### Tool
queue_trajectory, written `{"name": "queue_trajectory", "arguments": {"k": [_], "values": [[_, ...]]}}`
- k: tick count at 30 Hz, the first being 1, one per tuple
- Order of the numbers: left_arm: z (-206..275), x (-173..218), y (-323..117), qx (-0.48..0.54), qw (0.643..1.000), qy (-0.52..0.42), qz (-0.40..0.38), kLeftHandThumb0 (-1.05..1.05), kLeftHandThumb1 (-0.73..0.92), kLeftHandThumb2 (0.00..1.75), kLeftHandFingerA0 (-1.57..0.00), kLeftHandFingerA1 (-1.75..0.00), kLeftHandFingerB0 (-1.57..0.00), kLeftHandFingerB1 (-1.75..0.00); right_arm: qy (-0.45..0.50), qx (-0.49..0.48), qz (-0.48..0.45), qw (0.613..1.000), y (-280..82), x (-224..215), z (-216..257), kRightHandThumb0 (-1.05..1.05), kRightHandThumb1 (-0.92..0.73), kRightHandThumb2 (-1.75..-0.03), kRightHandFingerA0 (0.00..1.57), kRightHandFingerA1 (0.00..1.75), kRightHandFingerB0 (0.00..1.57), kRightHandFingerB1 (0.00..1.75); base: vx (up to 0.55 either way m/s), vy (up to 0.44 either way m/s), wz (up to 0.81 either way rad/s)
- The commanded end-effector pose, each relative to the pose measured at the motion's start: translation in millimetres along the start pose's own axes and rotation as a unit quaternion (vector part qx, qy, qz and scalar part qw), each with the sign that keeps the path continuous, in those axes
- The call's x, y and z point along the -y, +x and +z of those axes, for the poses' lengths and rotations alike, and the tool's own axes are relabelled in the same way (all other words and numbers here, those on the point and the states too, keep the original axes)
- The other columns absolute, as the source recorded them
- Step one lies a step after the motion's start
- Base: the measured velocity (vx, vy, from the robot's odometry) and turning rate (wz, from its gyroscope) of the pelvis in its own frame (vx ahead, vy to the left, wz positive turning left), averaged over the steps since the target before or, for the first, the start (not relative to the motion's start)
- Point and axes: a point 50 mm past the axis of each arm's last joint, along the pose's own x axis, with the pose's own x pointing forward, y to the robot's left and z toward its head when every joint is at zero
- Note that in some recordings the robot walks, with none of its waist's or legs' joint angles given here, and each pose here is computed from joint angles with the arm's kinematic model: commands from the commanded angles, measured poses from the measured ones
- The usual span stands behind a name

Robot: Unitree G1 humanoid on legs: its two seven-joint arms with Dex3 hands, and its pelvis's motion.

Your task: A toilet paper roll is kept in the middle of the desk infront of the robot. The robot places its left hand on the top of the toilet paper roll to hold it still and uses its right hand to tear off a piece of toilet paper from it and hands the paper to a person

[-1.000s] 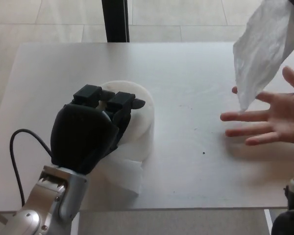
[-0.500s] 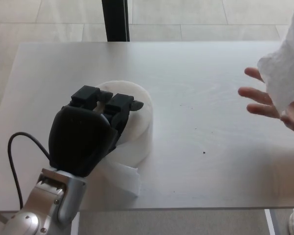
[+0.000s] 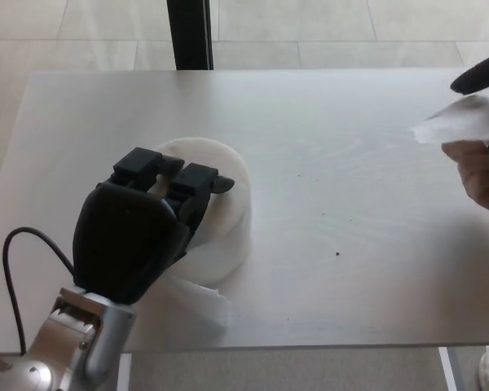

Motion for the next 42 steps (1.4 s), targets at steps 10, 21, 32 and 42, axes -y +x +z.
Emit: {"name": "queue_trajectory", "arguments": {"k": [10,21,32,42], "values": [[-17,30,-48,-0.005,0.991,0.029,-0.128,-0.25,0.56,0.89,-0.63,-0.79,-0.53,-0.62,-0.342,-0.154,0.244,0.894,-30,11,-27,-1.02,-0.55,-0.99,0.0,0.25,0.02,0.0,0.0,0.0,0.0],[-36,-43,36,-0.073,0.971,0.003,-0.229,-1.05,0.86,1.21,0.0,-0.27,0.0,-0.09,-0.316,-0.095,0.173,0.928,-39,51,4,-1.02,-0.55,-0.98,0.0,0.22,0.0,0.0,0.0,0.0,0.0],[-44,-188,123,-0.076,0.994,0.036,-0.065,-0.95,0.92,0.83,0.0,0.0,0.0,0.0,-0.277,-0.031,0.121,0.953,-40,58,27,-1.04,-0.58,-0.98,0.0,0.2,0.0,0.0,0.0,0.0,0.0],[-78,-235,25,-0.138,0.988,-0.046,0.05,-1.05,0.9,1.22,0.0,-0.22,0.0,-0.09,-0.204,-0.048,0.036,0.977,-84,94,5,-1.01,-0.6,-0.96,0.0,0.19,0.0,0.0,0.0,0.0,0.0]]}}
